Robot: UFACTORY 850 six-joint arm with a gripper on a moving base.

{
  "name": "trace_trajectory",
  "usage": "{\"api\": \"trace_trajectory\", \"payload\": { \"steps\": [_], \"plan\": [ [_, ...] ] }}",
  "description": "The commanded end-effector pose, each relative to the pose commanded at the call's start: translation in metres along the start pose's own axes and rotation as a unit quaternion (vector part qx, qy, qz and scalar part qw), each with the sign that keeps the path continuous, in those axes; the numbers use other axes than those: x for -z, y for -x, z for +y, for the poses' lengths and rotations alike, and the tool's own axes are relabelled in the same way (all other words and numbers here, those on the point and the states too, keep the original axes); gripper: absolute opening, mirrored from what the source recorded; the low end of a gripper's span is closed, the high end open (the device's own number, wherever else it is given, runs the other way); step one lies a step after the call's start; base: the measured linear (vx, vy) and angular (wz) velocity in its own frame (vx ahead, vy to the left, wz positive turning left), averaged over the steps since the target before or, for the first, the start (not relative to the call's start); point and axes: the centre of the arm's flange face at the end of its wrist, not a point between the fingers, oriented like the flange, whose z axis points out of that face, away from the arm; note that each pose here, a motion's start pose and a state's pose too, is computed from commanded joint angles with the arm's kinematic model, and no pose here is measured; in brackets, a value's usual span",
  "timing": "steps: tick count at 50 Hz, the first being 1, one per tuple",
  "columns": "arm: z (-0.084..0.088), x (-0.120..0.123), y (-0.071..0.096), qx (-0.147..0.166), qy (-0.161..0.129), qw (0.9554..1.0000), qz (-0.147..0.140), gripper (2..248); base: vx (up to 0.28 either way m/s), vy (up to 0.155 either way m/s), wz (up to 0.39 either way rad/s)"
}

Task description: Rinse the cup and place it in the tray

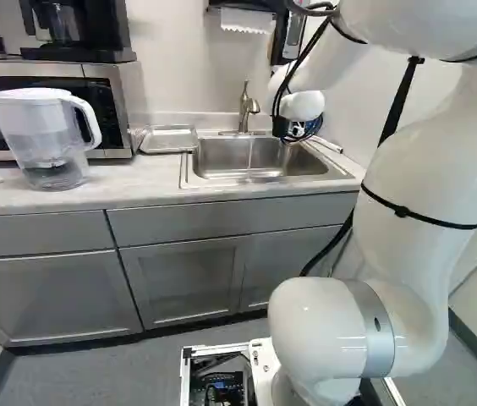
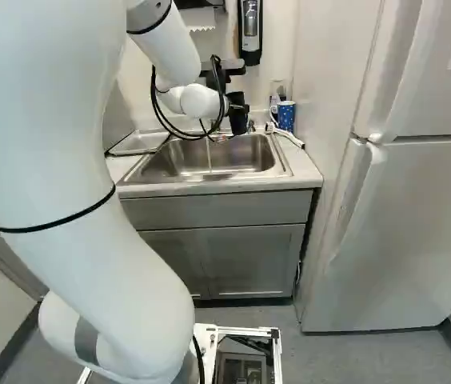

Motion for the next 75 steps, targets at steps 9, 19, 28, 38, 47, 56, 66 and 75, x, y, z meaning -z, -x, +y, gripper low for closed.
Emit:
{"api": "trace_trajectory", "payload": {
  "steps": [9, 19, 28, 38, 47, 56, 66, 75],
  "plan": [
    [0.002, 0.005, 0.001, 0.003, -0.006, 1.0000, 0.000, 122, 0.000, 0.000, 0.000],
    [0.010, 0.011, 0.003, 0.022, -0.008, 0.9997, 0.000, 122, 0.000, 0.000, 0.000],
    [0.015, 0.012, 0.003, 0.036, -0.011, 0.9993, 0.000, 122, 0.000, 0.000, 0.000],
    [0.022, 0.010, 0.002, 0.016, -0.014, 0.9998, -0.001, 122, 0.000, 0.000, 0.000],
    [0.029, 0.008, 0.002, -0.001, -0.017, 0.9998, -0.002, 122, 0.000, 0.000, 0.000],
    [0.033, 0.007, 0.002, 0.022, -0.023, 0.9995, -0.005, 122, 0.000, 0.000, 0.000],
    [0.032, 0.007, 0.002, 0.038, -0.031, 0.9988, -0.007, 122, 0.000, 0.000, 0.000],
    [0.032, 0.010, 0.003, 0.040, -0.031, 0.9987, -0.007, 122, 0.000, 0.000, 0.000]
  ]
}}
